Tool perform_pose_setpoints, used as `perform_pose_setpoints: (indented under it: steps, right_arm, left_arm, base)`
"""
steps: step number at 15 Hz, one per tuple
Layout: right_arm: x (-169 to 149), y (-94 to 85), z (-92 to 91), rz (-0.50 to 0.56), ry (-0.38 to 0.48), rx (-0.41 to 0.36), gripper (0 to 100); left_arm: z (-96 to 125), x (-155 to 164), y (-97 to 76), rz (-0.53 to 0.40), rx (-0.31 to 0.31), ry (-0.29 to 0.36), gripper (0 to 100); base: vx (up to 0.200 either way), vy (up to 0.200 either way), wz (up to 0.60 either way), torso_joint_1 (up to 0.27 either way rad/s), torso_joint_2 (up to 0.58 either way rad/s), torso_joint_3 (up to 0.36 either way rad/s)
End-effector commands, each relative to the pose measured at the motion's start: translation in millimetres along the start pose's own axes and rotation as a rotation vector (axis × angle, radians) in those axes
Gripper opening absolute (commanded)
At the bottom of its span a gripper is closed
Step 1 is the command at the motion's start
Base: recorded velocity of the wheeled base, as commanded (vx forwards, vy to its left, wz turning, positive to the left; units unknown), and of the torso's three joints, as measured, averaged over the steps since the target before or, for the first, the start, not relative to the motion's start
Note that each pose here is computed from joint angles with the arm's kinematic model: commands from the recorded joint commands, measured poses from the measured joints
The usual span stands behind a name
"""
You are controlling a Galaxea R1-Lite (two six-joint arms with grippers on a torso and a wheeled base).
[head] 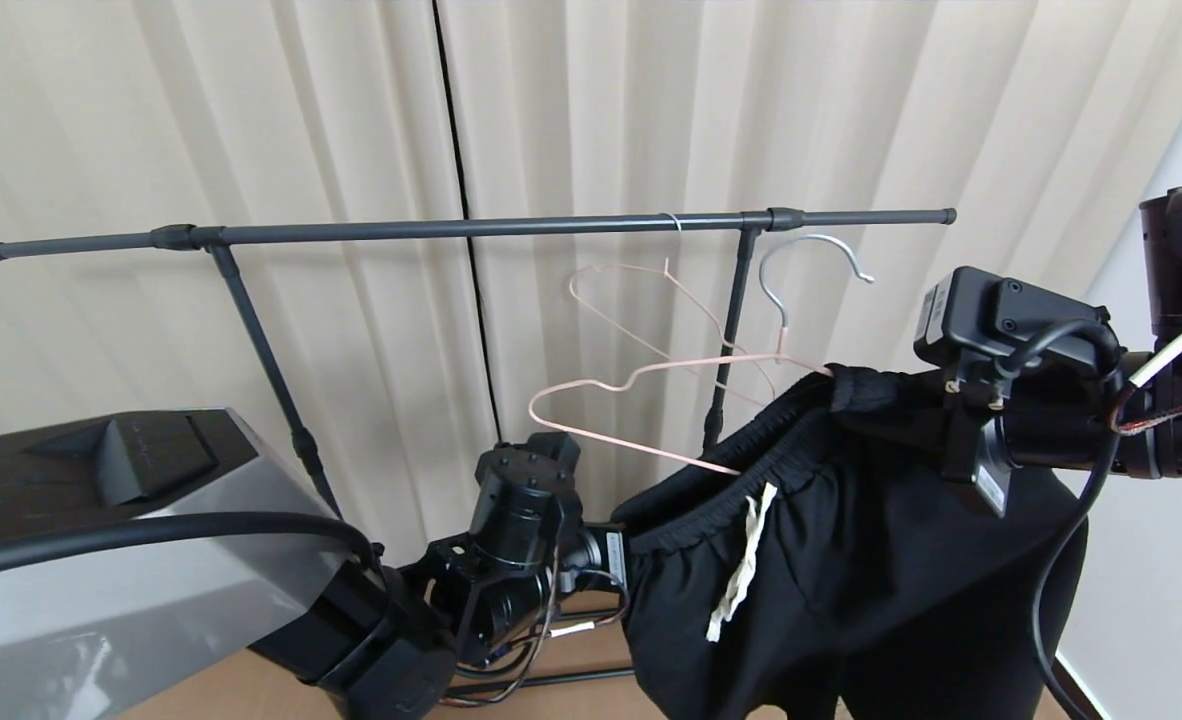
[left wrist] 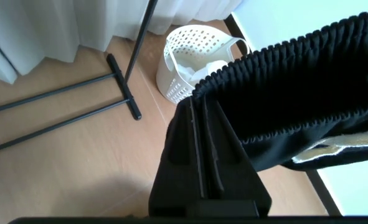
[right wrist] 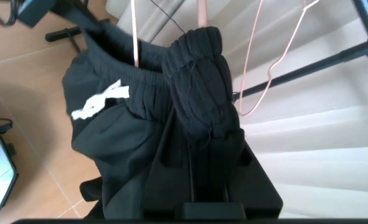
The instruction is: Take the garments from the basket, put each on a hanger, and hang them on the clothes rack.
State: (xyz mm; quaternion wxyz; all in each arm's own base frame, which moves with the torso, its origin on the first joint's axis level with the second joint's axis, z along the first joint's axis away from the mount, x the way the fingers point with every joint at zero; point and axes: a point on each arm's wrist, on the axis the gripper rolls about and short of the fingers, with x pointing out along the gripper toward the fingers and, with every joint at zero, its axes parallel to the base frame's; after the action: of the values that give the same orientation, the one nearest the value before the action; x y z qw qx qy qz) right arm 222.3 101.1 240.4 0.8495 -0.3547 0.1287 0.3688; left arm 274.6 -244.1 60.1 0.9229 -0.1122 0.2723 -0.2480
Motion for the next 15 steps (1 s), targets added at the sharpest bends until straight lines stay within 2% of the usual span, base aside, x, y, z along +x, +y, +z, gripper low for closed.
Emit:
perform_pose_setpoints:
  steps: [1, 6, 15]
  right_arm:
    - [-3.4, 1.7, -7.5, -0.003, 0.017, 0.012, 0]
    - [-7.0, 9.5, -22.2, 0.018, 0.049, 0.033, 0]
    - [-13.5, 29.5, -42.3, 0.059, 0.102, 0.05, 0]
  left_arm:
    - [5.1, -1.2, 6.5, 0.019, -0.004, -0.021, 0]
    - [24.2, -7.6, 21.2, 0.049, -0.022, -0.079, 0]
    - [40.9, -11.9, 40.9, 0.096, -0.034, -0.126, 0]
  base:
    - [0.0, 0.0, 0.0, 0.0, 0.0, 0.0]
    - [0.0, 0.0, 0.0, 0.0, 0.0, 0.0]
    - [0.0, 0.0, 0.0, 0.0, 0.0, 0.0]
